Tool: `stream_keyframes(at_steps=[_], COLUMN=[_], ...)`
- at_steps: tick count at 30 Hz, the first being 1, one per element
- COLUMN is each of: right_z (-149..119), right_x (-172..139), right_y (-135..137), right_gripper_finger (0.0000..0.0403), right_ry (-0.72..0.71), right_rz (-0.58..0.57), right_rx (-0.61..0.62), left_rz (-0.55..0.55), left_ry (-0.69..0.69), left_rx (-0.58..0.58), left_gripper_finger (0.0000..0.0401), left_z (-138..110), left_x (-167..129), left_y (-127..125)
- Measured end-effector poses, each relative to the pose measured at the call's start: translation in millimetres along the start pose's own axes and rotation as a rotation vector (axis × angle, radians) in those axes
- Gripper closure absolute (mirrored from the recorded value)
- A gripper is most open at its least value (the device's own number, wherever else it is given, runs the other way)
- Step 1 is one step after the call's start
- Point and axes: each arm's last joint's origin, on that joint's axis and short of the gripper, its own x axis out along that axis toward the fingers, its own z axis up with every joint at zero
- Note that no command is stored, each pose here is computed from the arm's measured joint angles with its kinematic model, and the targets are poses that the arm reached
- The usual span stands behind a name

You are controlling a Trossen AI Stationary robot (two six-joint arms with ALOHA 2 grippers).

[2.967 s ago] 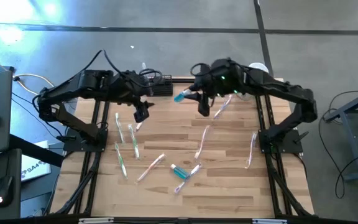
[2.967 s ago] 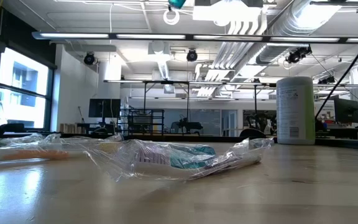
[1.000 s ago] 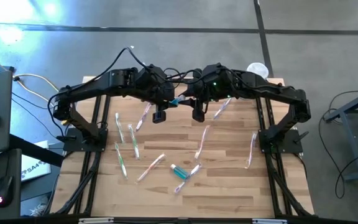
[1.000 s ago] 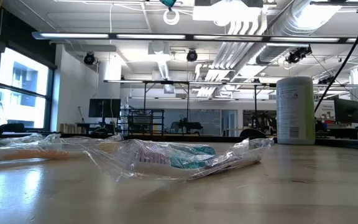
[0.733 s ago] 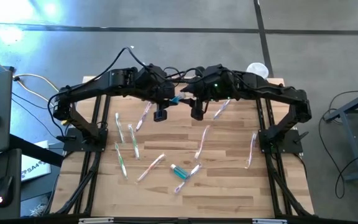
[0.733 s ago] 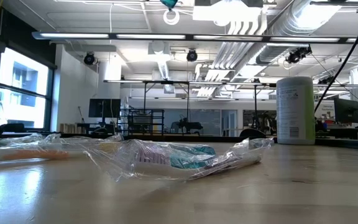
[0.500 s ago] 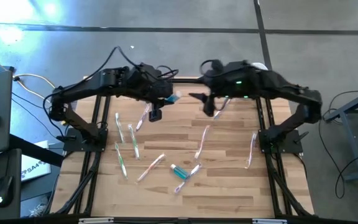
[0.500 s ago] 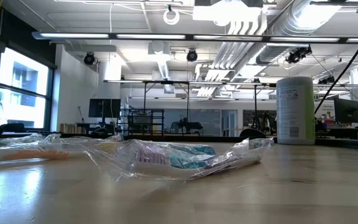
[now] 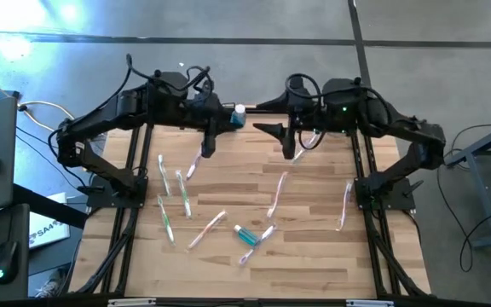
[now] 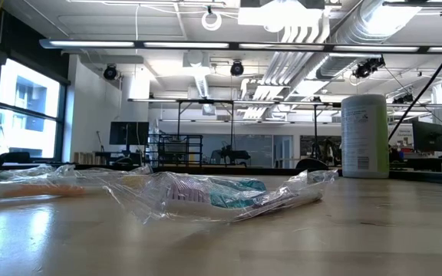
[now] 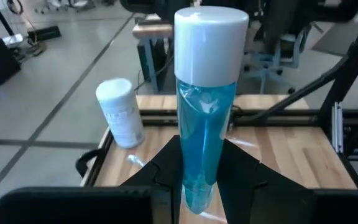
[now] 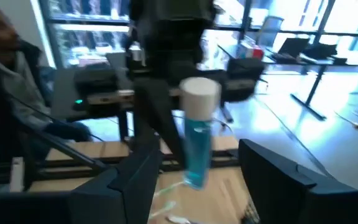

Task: Pick & Place toothbrushing station
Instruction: Put the top blue mouthwash into the black wire organizer

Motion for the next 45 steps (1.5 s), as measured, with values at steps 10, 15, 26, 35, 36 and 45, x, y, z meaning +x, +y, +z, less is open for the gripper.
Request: stream_keyframes(at_steps=[10,15,26,35,36,45], right_z=[-0.3,-0.3,-1.7,-2.1,-2.4,-4.4], right_x=[12.9,17.2,21.5,21.9,21.9,21.4], right_y=[2.3,3.0,2.7,-1.1,-1.4,-1.4], right_gripper_finger=[0.0188,0.0188,0.0220,0.0334,0.0334,0.0334], right_ry=[-0.038,-0.052,-0.053,-0.051,-0.048,-0.026], right_rz=[0.033,0.037,0.075,0.067,0.066,0.061], right_rx=[0.027,0.023,0.001,-0.041,-0.056,-0.105], left_rz=[-0.050,-0.081,-0.103,-0.102,-0.102,-0.096], left_ry=[-0.105,-0.128,-0.107,-0.114,-0.108,-0.080], left_rx=[-0.022,-0.020,-0.015,-0.005,-0.004,-0.011], left_gripper_finger=[0.0333,0.0333,0.0333,0.0329,0.0324,0.0244], left_z=[9.5,11.2,7.7,8.3,7.7,5.1], left_x=[4.7,11.0,20.5,20.5,20.5,20.8], left_y=[-0.8,-3.7,-5.4,-5.4,-5.4,-5.3])
